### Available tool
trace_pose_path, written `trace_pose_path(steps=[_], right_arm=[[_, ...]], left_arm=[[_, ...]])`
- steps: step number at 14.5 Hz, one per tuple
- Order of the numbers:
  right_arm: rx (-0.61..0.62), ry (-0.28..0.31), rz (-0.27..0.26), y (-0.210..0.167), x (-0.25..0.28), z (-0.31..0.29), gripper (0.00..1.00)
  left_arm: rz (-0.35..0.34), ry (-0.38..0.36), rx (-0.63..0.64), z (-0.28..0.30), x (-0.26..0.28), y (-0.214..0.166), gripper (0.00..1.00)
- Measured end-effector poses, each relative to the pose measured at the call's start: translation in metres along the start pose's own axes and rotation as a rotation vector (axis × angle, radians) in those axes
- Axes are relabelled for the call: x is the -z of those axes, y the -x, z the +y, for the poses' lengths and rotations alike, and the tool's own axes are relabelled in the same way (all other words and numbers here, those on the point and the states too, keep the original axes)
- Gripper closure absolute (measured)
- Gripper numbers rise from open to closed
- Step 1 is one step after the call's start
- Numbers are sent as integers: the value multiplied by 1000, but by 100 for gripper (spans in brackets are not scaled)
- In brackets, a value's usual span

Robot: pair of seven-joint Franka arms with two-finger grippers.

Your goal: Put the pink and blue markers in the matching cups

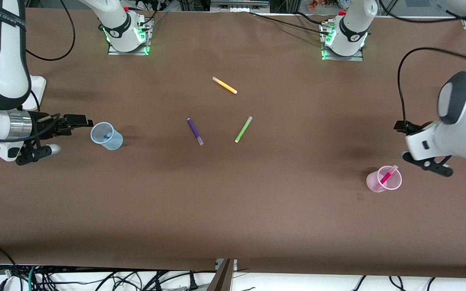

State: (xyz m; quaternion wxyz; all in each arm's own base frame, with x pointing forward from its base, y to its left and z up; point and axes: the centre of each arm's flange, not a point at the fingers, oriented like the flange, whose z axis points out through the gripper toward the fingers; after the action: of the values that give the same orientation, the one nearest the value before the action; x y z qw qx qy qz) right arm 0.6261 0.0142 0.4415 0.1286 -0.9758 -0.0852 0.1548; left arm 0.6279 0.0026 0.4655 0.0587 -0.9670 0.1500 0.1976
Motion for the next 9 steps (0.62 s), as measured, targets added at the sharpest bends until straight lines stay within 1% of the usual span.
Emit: trace_pose_path(steps=[2, 4, 5, 6, 7, 9], right_arm=[[-85, 91, -5, 1, 7, -20, 0], [-97, 175, 10, 8, 21, -44, 0], [-90, 202, 23, 14, 30, -51, 0], [-84, 224, 37, 22, 40, -55, 0], [-84, 238, 53, 31, 52, -54, 0], [-100, 255, 94, 53, 79, -47, 0]], left_arm=[[36, 33, 93, 22, 36, 28, 0], [62, 26, 145, 47, 69, 57, 0], [82, 29, 158, 55, 82, 70, 0], [111, 57, 168, 59, 94, 82, 0], [143, 90, 177, 58, 102, 94, 0], [223, 114, 208, 49, 110, 115, 0]])
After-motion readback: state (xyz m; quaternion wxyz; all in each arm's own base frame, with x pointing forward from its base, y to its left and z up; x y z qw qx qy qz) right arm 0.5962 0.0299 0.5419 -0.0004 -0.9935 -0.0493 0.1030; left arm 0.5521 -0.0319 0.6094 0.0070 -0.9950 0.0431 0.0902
